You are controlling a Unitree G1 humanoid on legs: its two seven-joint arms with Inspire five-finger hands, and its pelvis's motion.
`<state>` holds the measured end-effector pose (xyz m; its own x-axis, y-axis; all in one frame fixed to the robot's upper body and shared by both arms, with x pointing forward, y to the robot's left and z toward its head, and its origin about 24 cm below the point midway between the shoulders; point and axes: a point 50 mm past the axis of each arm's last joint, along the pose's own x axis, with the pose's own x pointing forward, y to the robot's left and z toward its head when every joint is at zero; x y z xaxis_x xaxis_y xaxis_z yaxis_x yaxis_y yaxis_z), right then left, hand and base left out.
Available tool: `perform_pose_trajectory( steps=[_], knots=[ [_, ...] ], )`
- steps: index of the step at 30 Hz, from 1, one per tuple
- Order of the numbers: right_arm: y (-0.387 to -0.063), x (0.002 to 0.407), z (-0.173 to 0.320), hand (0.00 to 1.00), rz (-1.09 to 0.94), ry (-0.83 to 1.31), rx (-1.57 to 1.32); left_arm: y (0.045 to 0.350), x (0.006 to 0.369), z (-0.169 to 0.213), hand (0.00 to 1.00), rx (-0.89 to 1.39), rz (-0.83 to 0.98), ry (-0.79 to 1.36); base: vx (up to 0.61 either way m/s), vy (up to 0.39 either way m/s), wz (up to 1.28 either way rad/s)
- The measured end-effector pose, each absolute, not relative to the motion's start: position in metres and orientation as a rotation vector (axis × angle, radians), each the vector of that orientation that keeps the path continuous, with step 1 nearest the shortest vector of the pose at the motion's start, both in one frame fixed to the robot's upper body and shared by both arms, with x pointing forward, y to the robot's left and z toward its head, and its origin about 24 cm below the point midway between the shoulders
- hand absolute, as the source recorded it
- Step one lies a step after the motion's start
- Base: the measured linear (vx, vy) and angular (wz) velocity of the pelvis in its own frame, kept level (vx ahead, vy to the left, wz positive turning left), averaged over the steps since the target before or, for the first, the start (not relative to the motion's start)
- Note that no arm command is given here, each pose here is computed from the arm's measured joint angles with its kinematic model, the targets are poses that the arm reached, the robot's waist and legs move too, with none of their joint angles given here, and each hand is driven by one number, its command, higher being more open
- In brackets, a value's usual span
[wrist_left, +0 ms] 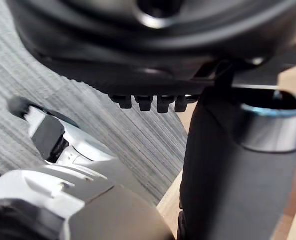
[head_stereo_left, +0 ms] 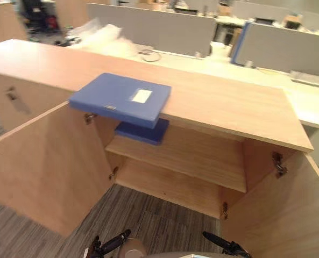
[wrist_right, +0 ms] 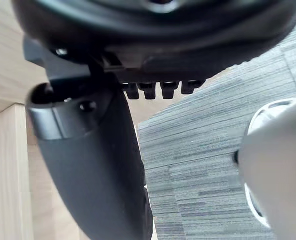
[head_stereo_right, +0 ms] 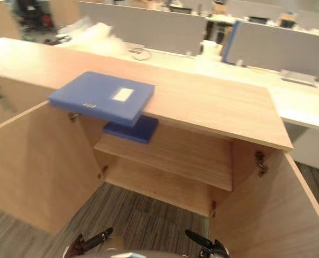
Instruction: Walk over to the cabinet, pick up the folder, carry it to the office cabinet, place the folder inside the office cabinet, then close the office cabinet door
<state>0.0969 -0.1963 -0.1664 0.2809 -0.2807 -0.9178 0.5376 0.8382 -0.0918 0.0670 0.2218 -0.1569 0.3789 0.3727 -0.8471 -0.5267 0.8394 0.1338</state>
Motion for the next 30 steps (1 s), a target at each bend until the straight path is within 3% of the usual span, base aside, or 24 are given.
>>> perform_pose_trajectory(
  steps=[3, 6, 10, 18, 22, 26, 30],
  knots=[
    [-0.203, 0.096, -0.166, 1.00, -0.568, 1.157, 0.241, 0.211, 0.063, -0.160, 1.00, -0.198, 0.584, 1.056, 0.24, 0.316, -0.78],
    [-0.185, 0.088, -0.169, 1.00, -0.548, 1.179, 0.281, 0.227, 0.063, -0.157, 1.00, -0.162, 0.598, 1.048, 0.24, 0.133, -0.17],
    [-0.183, 0.088, -0.168, 1.00, -0.520, 1.162, 0.291, 0.224, 0.058, -0.160, 1.00, -0.177, 0.578, 1.076, 0.16, 0.125, -0.07],
    [-0.181, 0.092, -0.167, 1.00, -0.446, 1.152, 0.257, 0.216, 0.057, -0.162, 1.00, -0.396, 0.597, 1.034, 0.00, 0.026, 0.06],
    [-0.180, 0.090, -0.166, 1.00, -0.424, 1.150, 0.233, 0.207, 0.080, -0.144, 1.00, -0.445, 0.528, 0.872, -0.08, -0.020, 0.17],
    [-0.174, 0.091, -0.167, 1.00, -0.339, 1.168, 0.167, 0.189, 0.114, -0.098, 1.00, -0.575, 0.458, 0.573, -0.10, -0.013, 0.24],
    [-0.169, 0.091, -0.167, 1.00, -0.292, 1.183, 0.131, 0.194, 0.131, -0.058, 1.00, -0.533, 0.446, 0.388, -0.04, -0.037, 0.55]
  ],
)
